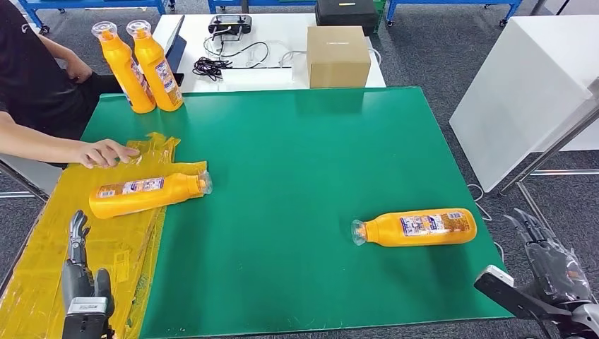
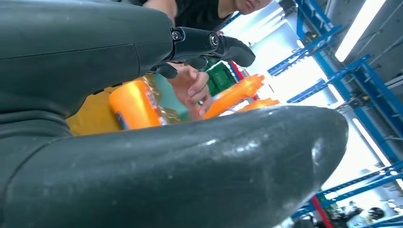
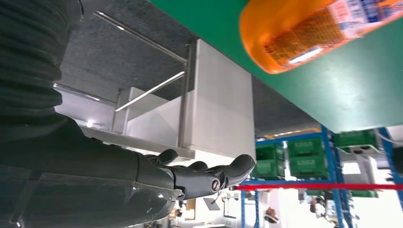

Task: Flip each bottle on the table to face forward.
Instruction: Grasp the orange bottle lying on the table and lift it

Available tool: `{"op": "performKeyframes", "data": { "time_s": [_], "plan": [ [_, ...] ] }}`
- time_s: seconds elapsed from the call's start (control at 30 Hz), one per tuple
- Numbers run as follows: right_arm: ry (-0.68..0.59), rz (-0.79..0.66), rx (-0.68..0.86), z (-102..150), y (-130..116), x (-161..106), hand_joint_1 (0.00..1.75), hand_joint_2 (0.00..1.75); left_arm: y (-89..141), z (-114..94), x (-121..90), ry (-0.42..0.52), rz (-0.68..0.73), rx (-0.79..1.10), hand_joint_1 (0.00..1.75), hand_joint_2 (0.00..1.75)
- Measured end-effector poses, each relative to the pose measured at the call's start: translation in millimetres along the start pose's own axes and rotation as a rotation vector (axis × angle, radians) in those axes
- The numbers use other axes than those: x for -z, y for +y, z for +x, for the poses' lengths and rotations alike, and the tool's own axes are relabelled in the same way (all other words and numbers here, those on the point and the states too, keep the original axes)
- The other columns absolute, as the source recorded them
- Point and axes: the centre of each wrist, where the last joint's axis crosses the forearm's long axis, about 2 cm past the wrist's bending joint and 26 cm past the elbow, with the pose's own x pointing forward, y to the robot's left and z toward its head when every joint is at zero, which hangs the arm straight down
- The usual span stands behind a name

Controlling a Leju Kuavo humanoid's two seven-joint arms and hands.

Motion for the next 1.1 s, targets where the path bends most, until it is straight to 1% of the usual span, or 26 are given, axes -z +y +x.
{"op": "performKeyframes", "data": {
  "time_s": [0.2, 0.43, 0.53, 0.83, 1.1],
  "plan": [
    [0.033, 0.012, 0.001, -1, 14, 14, 0.00, 1.75, -4, 6, 4, -0.018, 0.006, -0.027, 0.00, 0.00],
    [0.033, 0.030, 0.019, 3, 25, 27, 0.00, 1.75, -6, 8, 5, -0.025, 0.003, -0.036, 0.00, 0.00],
    [0.026, 0.038, 0.027, 9, 32, 36, 0.00, 1.75, -7, 8, 6, -0.026, -0.002, -0.042, 0.00, 0.00],
    [-0.017, 0.077, 0.042, 37, 55, 75, 0.00, 1.75, -8, 9, 6, -0.022, -0.011, -0.060, 0.00, 0.00],
    [-0.041, 0.123, 0.048, 46, 65, 100, 0.00, 1.75, -8, 9, 8, -0.023, -0.014, -0.085, 0.00, 0.00]
  ]
}}
